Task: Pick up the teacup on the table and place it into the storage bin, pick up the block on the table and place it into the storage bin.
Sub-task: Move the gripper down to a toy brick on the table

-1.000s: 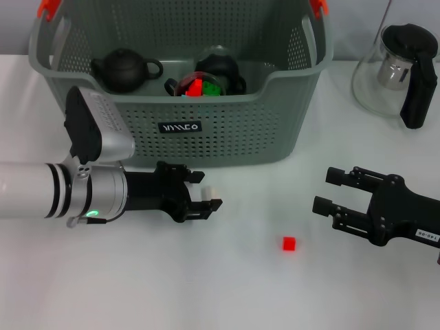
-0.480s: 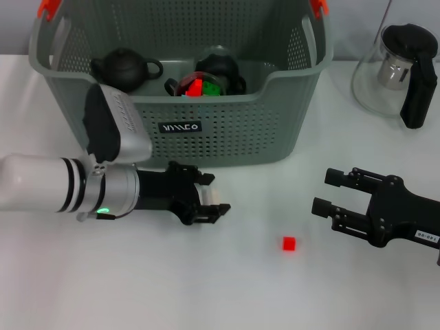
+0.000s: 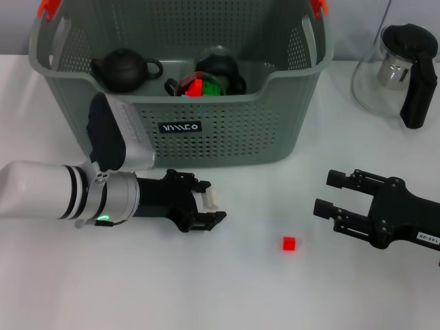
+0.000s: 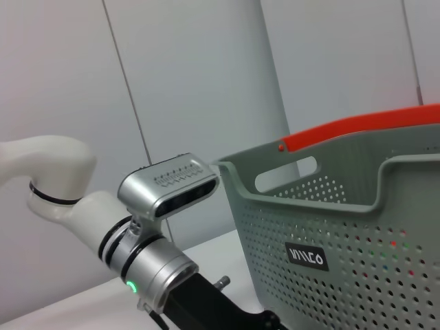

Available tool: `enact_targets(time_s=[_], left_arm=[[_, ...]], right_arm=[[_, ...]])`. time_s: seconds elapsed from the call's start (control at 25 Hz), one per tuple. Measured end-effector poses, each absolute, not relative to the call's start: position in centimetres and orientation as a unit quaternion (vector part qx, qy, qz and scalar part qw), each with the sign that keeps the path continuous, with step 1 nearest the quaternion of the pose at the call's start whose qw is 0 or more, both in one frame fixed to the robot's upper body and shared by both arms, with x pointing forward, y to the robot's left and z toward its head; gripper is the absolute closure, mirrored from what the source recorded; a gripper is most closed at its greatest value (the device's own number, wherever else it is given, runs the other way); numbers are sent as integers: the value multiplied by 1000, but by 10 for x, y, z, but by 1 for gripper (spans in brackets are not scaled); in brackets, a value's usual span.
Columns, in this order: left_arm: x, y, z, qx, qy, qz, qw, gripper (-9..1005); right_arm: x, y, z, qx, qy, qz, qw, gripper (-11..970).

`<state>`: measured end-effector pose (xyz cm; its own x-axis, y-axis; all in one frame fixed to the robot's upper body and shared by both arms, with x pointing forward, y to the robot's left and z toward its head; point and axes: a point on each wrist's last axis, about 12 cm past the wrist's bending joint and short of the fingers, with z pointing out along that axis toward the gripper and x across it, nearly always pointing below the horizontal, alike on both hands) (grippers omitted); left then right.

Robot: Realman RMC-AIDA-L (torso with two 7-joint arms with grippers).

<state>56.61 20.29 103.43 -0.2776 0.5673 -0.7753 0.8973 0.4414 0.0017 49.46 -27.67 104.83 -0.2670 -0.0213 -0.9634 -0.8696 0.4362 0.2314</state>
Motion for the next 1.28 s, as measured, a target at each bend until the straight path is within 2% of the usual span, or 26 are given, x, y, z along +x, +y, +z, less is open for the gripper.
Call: enact_targets(time_s=[0.36, 1.28], left_arm=[[558, 204, 1032, 480, 763, -245, 356, 332], [566, 203, 1039, 480, 761, -229, 372, 350]], right_arm=[[494, -278, 1048, -328, 679, 415, 509, 275], [494, -278, 1047, -327, 681, 413, 509, 275]])
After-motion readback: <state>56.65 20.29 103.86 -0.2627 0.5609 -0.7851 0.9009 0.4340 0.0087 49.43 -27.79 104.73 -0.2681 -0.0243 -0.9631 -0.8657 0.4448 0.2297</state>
